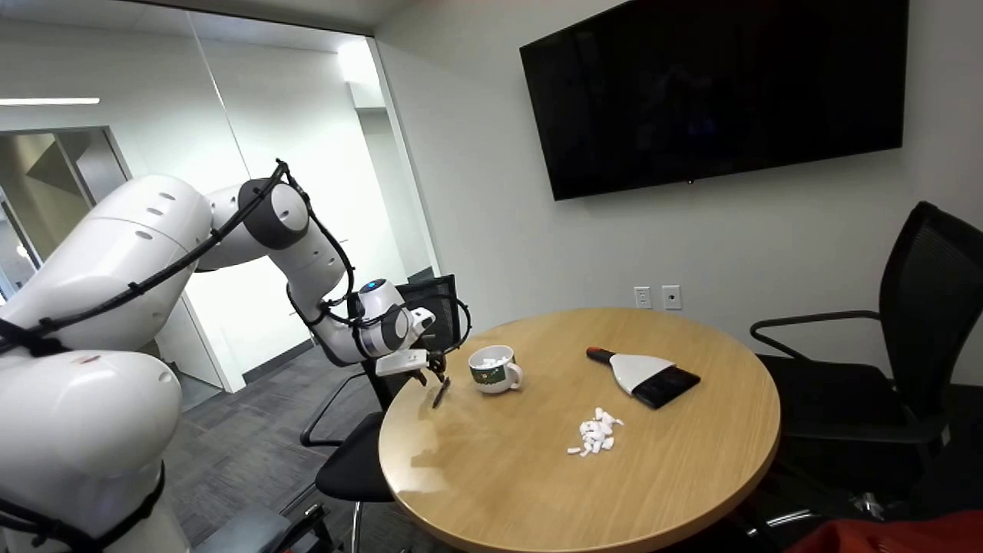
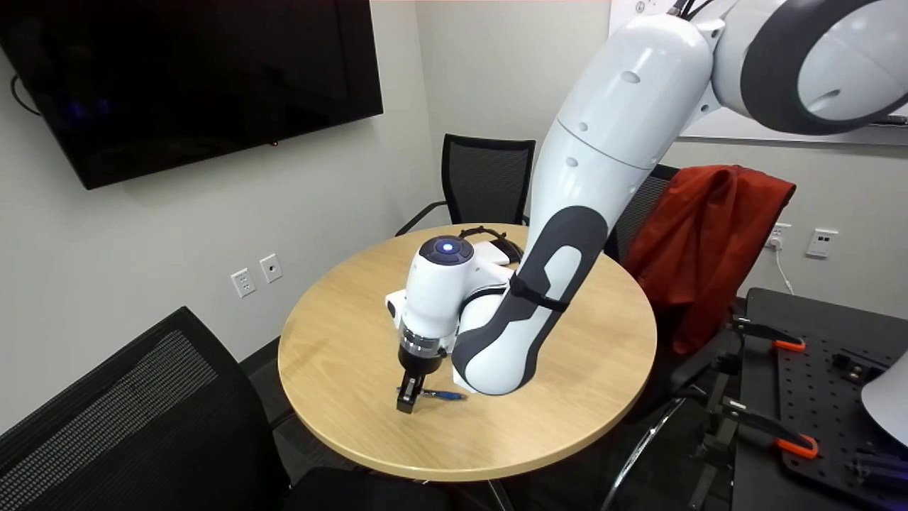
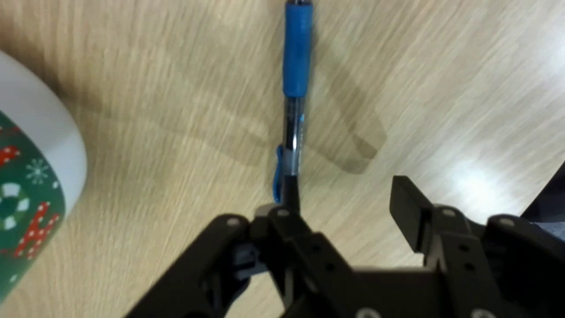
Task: Use the pen to stir the contents in the mug then empty the mug.
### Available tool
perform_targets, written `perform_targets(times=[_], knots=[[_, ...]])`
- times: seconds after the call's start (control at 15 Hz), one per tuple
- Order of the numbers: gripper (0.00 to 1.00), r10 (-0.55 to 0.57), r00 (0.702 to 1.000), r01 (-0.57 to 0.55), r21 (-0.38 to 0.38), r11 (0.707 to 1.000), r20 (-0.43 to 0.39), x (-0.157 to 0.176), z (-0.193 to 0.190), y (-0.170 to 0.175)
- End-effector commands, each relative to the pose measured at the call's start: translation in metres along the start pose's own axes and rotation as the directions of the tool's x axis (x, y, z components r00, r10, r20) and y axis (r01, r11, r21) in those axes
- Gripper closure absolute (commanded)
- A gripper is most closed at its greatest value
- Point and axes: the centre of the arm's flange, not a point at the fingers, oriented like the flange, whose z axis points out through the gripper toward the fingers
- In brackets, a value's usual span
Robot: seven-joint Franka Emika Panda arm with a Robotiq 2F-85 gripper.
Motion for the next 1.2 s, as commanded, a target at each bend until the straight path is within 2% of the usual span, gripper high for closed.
perform_targets(times=[0.0,0.13,0.33,0.6,0.87,1.13], knots=[[0.12,-0.03,1.0,0.03,-0.033,0.999,0.002,0.005,-0.018,-0.005],[0.01,-0.045,0.999,0.044,-0.049,0.998,-0.01,0.006,-0.033,-0.005],[0.0,-0.055,0.997,0.054,-0.042,0.998,-0.044,0.011,-0.063,0.002],[0.0,-0.015,0.993,0.008,-0.059,0.998,-0.114,0.016,-0.109,0.024],[0.0,0.077,0.985,-0.092,-0.092,0.992,-0.155,0.015,-0.143,0.069],[0.0,0.194,0.969,-0.214,-0.129,0.968,-0.154,0.011,-0.158,0.126]])
